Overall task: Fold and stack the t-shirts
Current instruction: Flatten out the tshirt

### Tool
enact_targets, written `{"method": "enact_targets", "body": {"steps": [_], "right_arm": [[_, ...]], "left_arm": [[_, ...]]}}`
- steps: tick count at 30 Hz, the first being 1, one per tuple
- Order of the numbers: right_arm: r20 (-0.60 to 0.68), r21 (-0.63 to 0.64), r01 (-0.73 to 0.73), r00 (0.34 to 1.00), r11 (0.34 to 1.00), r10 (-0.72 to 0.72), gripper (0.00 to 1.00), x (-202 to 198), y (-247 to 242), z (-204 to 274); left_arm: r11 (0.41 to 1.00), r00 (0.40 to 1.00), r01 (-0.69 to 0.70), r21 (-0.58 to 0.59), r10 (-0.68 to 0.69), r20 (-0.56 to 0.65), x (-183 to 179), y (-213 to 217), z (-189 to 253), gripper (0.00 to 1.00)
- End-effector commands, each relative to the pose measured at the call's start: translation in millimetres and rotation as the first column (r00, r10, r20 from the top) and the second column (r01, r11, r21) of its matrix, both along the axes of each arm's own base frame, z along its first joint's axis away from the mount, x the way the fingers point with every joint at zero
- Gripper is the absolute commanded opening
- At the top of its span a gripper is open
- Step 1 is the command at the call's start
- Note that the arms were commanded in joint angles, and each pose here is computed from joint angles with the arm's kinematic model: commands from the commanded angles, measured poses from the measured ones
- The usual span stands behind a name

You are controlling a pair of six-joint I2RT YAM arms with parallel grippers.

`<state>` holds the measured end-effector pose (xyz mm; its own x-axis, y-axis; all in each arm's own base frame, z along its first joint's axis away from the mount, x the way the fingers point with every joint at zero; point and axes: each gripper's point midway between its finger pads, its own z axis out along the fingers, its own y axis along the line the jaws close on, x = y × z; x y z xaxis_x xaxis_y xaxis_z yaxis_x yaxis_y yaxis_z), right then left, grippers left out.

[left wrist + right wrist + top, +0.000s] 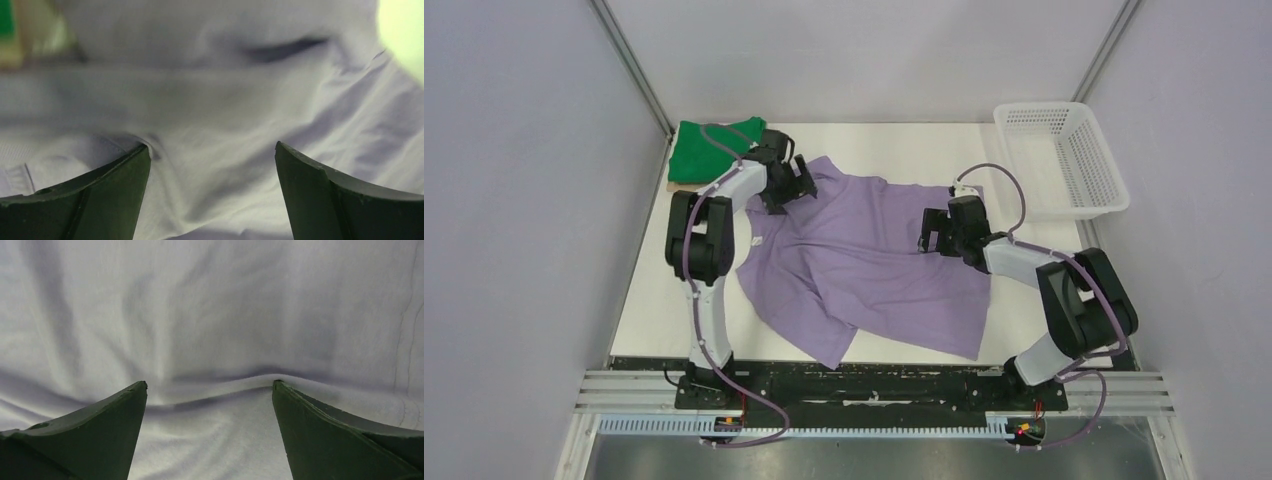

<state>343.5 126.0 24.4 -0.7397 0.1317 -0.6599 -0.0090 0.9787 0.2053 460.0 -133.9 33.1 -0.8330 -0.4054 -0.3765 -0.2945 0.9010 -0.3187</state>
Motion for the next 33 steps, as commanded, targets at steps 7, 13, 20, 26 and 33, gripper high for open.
{"method": "enact_targets", "body": {"steps": [7,13,20,26,33], "right_arm": [[-0.002,-0.006,0.108,0.994,0.994,-0.108,0.98,74.7,-23.9,-13.2],[0.134,-0.019,0.098,0.986,0.995,-0.094,0.98,129.2,-25.3,42.1],[0.312,-0.005,0.115,0.944,0.993,-0.108,0.98,102.7,-40.4,132.0],[0.302,0.044,0.053,0.951,0.998,-0.064,0.98,28.9,-42.7,124.7],[0.247,0.009,0.089,0.965,0.996,-0.089,0.98,-16.4,-60.4,103.7]], "left_arm": [[0.983,0.988,0.153,-0.103,-0.155,-0.011,103.4,-49.6,-39.3,1.0],[0.953,0.957,0.238,-0.187,-0.197,0.212,143.6,-75.6,30.6,1.0],[0.957,0.898,0.291,0.004,-0.274,0.344,82.1,-67.9,155.4,1.0],[0.971,0.928,0.188,0.151,-0.226,0.296,-50.1,-38.9,149.2,1.0],[0.982,0.982,0.076,0.174,-0.104,0.16,-192.8,9.2,91.5,1.0]]}}
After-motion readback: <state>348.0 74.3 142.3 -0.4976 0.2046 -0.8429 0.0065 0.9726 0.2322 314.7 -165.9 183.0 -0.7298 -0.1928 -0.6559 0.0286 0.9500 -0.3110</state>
